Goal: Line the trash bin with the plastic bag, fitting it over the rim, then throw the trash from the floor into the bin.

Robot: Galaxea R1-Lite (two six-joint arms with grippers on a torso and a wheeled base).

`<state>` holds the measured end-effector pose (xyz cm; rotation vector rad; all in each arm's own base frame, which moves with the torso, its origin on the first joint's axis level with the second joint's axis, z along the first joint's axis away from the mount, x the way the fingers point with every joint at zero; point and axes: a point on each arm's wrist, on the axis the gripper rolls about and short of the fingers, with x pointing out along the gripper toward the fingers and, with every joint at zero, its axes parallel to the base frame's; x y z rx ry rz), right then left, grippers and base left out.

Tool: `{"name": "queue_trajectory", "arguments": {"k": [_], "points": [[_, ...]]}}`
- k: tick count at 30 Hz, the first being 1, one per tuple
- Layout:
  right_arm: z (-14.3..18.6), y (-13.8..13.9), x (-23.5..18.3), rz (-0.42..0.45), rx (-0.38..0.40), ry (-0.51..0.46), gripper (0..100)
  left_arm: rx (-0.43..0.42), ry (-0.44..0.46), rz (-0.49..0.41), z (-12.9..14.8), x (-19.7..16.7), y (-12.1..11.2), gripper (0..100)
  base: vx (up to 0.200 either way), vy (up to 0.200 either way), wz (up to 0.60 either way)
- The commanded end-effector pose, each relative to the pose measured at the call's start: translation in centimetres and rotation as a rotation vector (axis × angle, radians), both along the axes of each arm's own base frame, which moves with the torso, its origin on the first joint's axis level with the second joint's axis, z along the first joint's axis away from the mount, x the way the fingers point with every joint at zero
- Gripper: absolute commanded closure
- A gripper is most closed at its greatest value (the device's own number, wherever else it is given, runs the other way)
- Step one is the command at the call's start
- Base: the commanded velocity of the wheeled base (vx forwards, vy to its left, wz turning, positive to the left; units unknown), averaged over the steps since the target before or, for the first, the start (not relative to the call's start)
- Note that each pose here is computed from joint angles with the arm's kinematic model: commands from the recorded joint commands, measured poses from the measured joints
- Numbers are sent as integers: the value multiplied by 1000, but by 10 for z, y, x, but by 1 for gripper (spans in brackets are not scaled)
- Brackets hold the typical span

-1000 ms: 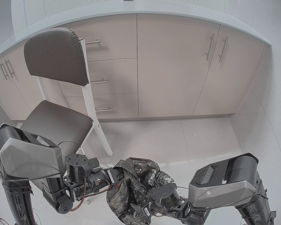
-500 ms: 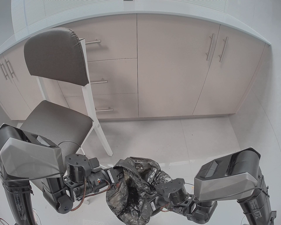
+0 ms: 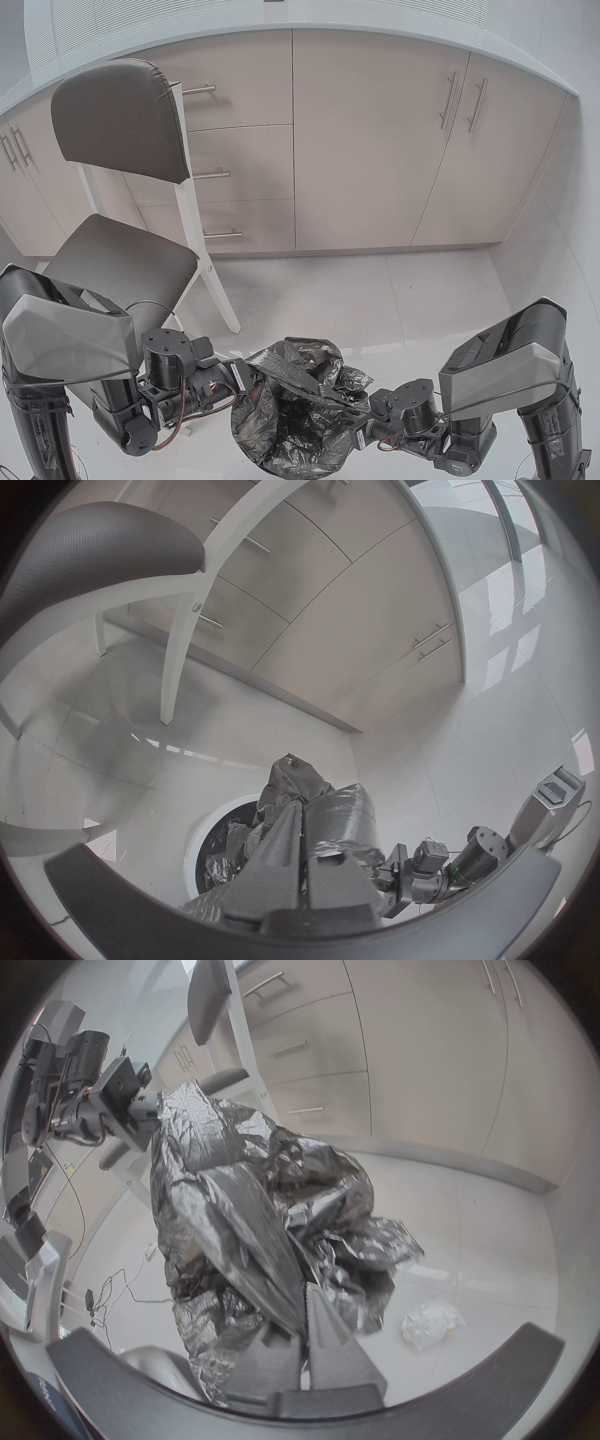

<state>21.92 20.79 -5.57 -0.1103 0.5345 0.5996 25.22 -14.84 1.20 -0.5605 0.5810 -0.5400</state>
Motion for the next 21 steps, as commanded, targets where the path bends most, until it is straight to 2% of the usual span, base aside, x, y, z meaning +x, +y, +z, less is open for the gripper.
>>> {"name": "queue_trajectory", "arguments": {"k": [1,7,14,21], "points": [[11,-11,-8,-7,-2,3,100,34,-6,-5,-5,0,0,100,0,0,0],[15,-19,-7,-37,-4,7,100,160,-59,-54,-18,0,-6,100,0,0,0],[13,-27,9,-82,-6,-17,100,180,-93,-109,-31,10,-29,100,0,0,0],[8,-34,21,-115,-21,-29,100,214,-78,-127,-34,22,-40,100,0,0,0]]}}
